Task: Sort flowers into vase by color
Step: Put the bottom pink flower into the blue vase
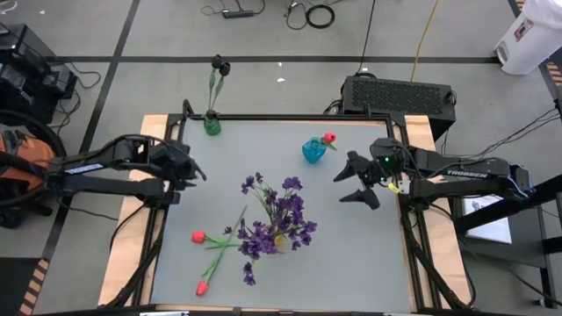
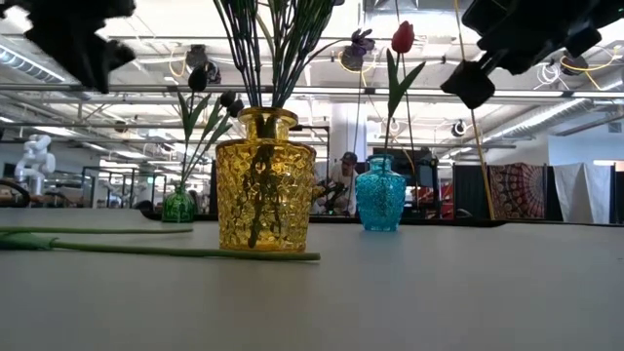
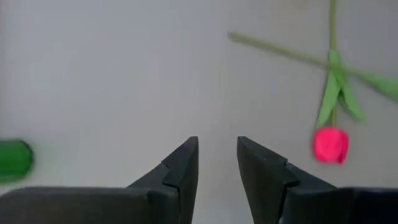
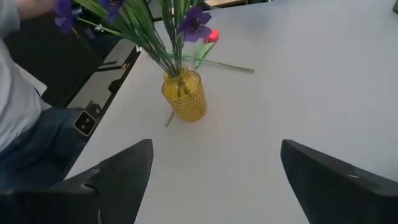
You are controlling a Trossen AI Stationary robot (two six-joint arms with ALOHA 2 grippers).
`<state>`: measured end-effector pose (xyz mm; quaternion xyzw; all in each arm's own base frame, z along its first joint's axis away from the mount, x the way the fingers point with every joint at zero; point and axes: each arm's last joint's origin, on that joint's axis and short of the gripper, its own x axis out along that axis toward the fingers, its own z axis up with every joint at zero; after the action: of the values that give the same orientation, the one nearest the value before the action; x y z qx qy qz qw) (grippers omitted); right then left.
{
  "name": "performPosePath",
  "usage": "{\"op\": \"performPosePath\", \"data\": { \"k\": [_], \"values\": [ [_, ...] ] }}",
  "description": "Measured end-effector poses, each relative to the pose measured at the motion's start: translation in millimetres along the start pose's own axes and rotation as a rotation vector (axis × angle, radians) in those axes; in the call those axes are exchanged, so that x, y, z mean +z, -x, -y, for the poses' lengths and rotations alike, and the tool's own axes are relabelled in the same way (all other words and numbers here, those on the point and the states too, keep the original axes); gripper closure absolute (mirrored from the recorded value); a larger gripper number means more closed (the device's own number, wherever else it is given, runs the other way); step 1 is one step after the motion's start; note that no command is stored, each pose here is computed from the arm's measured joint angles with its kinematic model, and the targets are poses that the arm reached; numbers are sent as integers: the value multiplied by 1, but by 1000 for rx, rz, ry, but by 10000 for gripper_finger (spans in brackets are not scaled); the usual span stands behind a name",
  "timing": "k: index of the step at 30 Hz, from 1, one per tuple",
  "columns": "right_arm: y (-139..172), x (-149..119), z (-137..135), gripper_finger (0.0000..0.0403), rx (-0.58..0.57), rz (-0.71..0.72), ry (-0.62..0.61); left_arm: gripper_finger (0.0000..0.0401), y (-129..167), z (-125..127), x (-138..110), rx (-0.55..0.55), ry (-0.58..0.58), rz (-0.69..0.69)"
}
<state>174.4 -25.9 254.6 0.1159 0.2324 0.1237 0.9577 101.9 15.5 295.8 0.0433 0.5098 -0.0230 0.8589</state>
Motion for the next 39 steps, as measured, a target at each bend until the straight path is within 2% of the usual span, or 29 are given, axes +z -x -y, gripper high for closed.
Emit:
{"op": "performPosePath", "data": {
  "k": [3,9,19,23,33,39],
  "values": [
    [0,0,0,57,1,-1,-5,283,-12,4,-8,-22,-16,-47],
    [0,0,0,57,1,-2,-6,283,-18,14,-5,-71,-113,-36],
    [0,0,0,57,0,-3,-6,283,-19,46,17,-184,-353,161],
    [0,0,0,57,0,-3,-6,283,-22,65,24,-253,-454,187],
    [0,0,0,57,-1,-3,-6,283,-45,115,27,-331,-698,86],
    [0,0,0,57,-1,-3,-6,283,-63,142,28,-370,-789,27]
  ]
}}
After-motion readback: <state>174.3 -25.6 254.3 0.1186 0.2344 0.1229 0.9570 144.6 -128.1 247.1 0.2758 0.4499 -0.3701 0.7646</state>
